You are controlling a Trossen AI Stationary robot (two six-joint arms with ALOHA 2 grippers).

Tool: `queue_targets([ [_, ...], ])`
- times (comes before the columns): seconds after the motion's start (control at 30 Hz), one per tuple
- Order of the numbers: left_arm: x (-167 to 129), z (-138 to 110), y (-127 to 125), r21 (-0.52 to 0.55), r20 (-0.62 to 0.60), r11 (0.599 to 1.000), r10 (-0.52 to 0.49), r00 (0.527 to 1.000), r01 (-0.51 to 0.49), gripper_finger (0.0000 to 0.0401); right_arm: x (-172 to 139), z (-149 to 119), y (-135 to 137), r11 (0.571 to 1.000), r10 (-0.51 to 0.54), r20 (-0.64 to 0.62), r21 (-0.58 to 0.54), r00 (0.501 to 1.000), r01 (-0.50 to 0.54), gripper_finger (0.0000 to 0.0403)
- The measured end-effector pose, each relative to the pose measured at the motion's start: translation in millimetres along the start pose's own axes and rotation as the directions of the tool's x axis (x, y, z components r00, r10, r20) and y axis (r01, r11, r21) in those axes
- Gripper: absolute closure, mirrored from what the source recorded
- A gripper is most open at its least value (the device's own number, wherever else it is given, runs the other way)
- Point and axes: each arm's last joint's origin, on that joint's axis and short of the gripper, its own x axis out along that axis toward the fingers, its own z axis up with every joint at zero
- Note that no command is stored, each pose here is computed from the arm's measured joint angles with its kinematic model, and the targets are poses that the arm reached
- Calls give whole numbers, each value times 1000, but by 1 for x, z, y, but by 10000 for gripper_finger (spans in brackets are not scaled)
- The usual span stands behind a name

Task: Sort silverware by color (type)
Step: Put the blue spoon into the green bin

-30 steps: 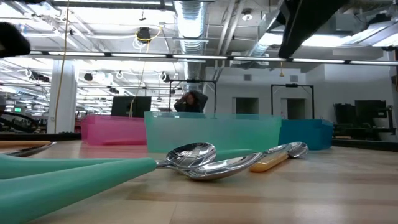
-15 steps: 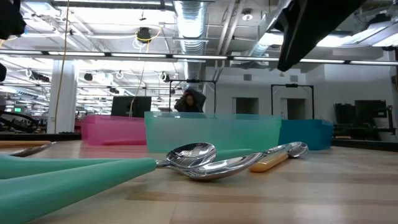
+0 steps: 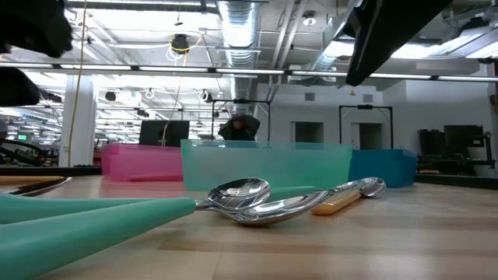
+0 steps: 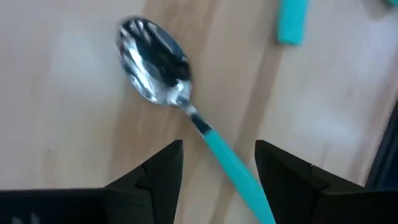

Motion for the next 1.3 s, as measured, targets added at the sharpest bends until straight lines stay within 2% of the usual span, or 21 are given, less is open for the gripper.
queue_targets([
  [0.17,0,6,3,-60,23,998,12,1000,-11,218,-1,-1,3,1000,4,1,13,1000,-4,239],
  [0.6,3,3,7,-201,16,977,81,997,-76,218,-1,-1,3,1000,4,3,13,1000,-4,239],
  [0.77,24,-1,4,-185,-93,975,111,989,-126,218,-1,-1,3,1000,4,4,13,1000,-4,239],
  [0.87,32,2,-3,-177,-118,979,84,989,-104,218,-1,-1,3,1000,4,4,12,1000,-4,239],
  [1.13,31,4,-3,-159,-106,979,110,988,-126,218,-1,-1,3,1000,3,3,12,1000,-3,239],
  [1.3,23,2,0,-193,-111,971,119,987,-139,218,-1,-1,3,1000,3,3,9,1000,-3,239],
])
